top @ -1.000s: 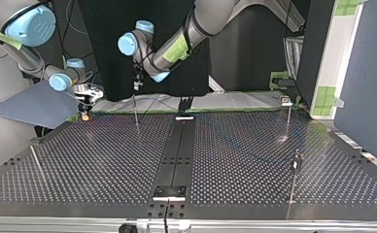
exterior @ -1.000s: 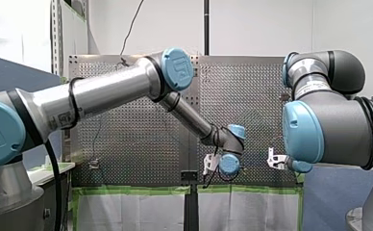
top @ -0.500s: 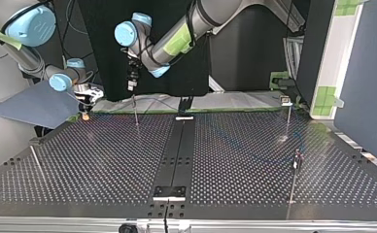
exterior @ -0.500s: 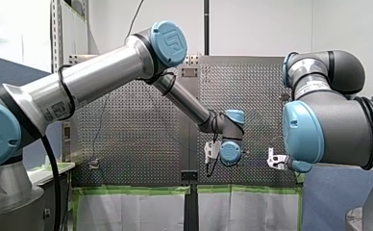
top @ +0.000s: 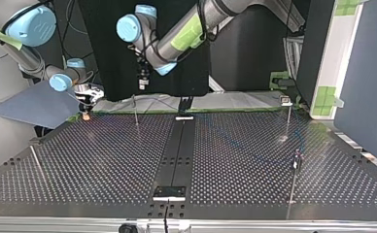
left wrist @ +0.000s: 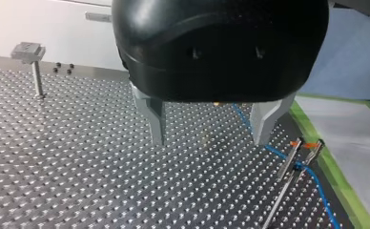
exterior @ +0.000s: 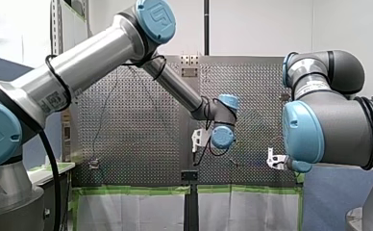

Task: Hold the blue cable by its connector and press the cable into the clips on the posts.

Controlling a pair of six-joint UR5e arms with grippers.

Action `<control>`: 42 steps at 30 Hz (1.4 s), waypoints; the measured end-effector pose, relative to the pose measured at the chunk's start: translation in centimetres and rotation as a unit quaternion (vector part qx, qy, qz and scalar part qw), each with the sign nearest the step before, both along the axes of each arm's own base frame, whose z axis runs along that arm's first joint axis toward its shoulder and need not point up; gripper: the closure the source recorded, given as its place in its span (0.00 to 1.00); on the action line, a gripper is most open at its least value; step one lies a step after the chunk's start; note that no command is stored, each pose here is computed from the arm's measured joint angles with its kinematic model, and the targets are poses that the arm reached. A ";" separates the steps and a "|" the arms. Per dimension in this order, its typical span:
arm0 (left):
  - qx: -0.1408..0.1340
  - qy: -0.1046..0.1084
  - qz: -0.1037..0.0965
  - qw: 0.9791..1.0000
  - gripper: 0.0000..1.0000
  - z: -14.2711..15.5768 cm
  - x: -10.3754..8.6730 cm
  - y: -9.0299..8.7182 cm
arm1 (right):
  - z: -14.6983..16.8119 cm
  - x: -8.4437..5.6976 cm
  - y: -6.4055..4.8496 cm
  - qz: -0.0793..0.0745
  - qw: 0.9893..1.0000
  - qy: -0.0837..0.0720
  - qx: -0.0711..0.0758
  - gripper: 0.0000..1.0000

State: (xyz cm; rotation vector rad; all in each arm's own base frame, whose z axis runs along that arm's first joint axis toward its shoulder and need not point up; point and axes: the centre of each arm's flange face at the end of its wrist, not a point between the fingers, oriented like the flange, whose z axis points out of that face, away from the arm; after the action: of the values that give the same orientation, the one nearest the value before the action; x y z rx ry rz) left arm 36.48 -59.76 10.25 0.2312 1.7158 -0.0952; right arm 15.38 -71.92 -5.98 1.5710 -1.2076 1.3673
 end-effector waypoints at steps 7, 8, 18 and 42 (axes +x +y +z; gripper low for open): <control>-0.004 0.001 -0.005 1.000 0.13 2.2 -1.0 1.6 | 0.0 0.5 0.0 0.003 1.000 0.000 -0.001 1.00; -0.006 0.002 -0.007 1.000 0.13 2.5 -1.2 1.8 | 0.1 0.5 0.1 0.004 1.000 0.000 -0.001 1.00; -0.040 0.006 -0.033 0.999 0.13 5.1 -3.1 3.3 | 0.1 1.1 0.1 0.007 1.000 0.000 -0.001 1.00; -0.088 -0.015 -0.058 0.994 0.13 11.1 -8.2 8.6 | 0.3 1.3 -0.1 0.014 1.000 0.001 -0.004 1.00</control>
State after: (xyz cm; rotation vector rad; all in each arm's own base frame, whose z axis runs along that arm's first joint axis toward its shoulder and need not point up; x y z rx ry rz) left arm 28.26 -51.16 21.36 0.2007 1.6526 -0.3255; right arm 16.64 -71.98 -5.67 1.5882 -1.1814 1.3861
